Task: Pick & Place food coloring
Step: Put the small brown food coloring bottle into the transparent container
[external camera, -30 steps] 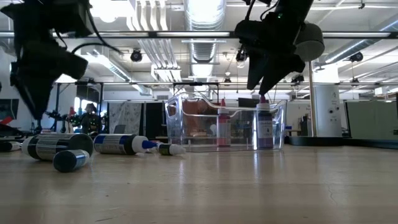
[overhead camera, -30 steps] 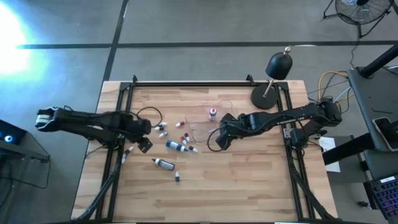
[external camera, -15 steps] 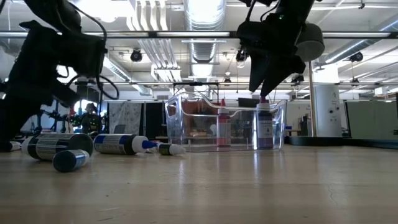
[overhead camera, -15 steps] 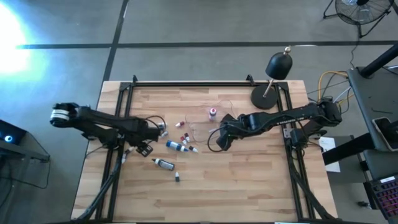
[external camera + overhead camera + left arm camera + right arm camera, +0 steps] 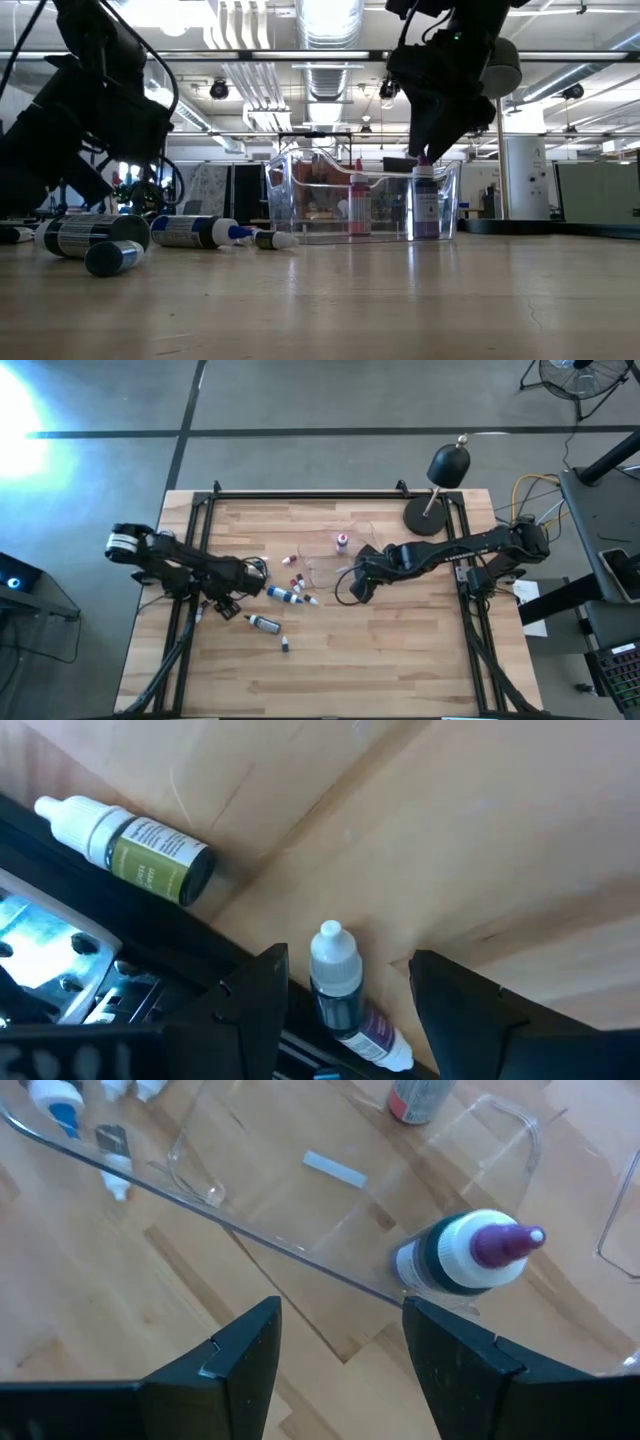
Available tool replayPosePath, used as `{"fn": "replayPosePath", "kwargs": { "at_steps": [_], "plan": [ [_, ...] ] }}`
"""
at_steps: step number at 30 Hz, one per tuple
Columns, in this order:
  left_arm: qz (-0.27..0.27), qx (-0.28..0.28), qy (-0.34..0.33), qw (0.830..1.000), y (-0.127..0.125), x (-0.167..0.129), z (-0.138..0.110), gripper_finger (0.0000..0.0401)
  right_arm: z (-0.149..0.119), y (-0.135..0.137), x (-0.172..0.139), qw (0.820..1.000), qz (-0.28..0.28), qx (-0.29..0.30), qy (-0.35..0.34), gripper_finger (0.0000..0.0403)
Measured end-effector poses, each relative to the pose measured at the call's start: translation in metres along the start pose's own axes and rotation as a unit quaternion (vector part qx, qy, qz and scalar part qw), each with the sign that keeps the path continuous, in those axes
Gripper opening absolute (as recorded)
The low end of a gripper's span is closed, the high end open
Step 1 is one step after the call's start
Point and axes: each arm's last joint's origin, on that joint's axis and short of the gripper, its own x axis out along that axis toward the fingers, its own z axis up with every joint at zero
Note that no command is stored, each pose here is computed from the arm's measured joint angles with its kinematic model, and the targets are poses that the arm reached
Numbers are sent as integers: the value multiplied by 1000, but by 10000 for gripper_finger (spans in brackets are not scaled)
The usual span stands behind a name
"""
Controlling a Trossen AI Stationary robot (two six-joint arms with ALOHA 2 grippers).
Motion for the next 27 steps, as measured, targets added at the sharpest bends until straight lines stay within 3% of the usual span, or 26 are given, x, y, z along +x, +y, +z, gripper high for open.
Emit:
{"fn": "replayPosePath", "kwargs": {
  "at_steps": [11, 27],
  "plan": [
    [-24, 24, 24, 999, -2, 8, 0, 177, -8, -4, 8, 1000, -7, 3, 13, 203],
    [-24, 31, -25, 999, 0, 3, 1, 88, -7, -5, 8, 1000, -7, -2, 11, 203]
  ]
}}
